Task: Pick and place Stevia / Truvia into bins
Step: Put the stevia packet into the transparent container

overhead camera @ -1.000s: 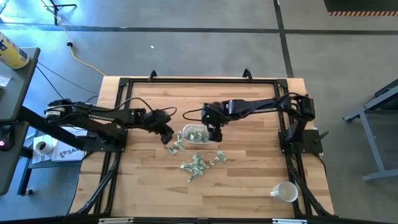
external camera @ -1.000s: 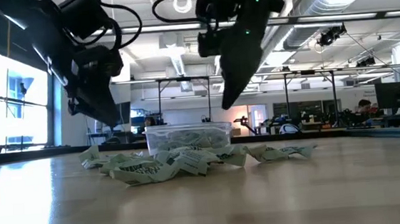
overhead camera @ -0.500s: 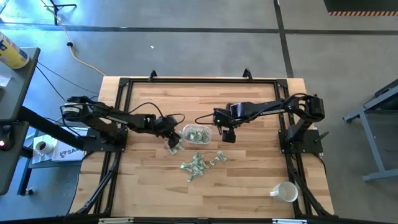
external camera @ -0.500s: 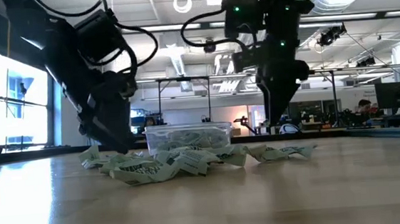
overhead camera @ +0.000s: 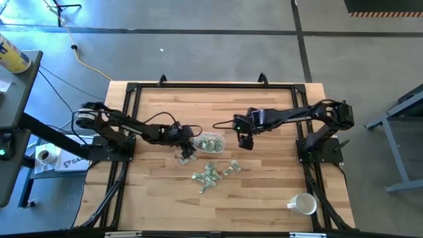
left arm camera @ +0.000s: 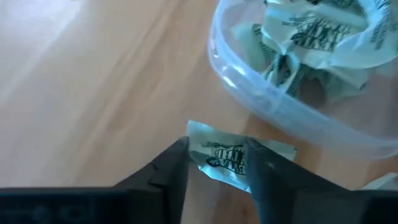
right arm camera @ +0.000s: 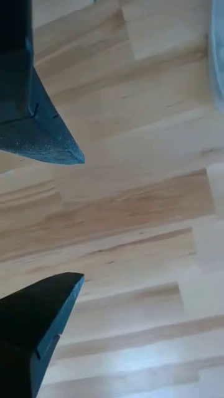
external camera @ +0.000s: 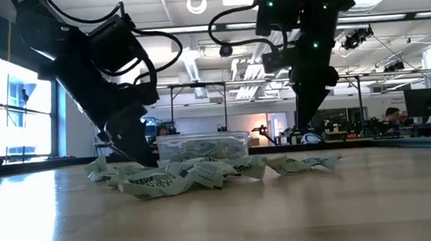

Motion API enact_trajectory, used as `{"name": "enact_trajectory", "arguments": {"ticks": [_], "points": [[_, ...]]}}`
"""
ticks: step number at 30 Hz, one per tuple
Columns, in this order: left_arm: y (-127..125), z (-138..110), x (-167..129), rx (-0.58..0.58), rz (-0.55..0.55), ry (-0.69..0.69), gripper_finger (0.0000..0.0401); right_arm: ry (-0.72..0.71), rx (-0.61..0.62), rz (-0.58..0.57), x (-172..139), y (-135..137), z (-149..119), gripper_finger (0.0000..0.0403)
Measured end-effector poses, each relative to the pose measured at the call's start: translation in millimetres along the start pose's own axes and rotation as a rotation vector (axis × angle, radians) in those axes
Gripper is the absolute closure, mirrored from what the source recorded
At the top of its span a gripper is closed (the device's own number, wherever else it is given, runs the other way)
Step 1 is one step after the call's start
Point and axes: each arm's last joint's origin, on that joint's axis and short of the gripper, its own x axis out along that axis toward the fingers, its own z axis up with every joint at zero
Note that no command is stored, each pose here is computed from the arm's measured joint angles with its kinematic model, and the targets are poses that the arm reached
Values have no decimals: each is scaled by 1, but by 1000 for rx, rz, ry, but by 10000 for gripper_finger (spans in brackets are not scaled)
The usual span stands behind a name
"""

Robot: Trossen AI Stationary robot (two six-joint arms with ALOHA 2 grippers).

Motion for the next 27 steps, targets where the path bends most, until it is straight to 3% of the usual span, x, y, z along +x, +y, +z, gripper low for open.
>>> {"name": "enact_trajectory", "arguments": {"ticks": [4,10,14,19,22,27], "points": [[2,-1,-2,95,22,7,278,-13,3,-25,-3,-2,-1,114],[11,5,-5,133,39,21,377,-4,3,-44,-4,-3,-2,115],[23,21,-14,199,91,71,378,-20,27,-43,-8,-4,-2,124],[39,65,-39,273,130,55,372,-77,45,-40,-22,-7,-2,148],[42,93,-56,296,34,-13,379,-102,47,-42,-30,-9,-3,162],[31,123,-70,308,-306,-139,379,-112,47,-64,-35,-11,-4,179]]}}
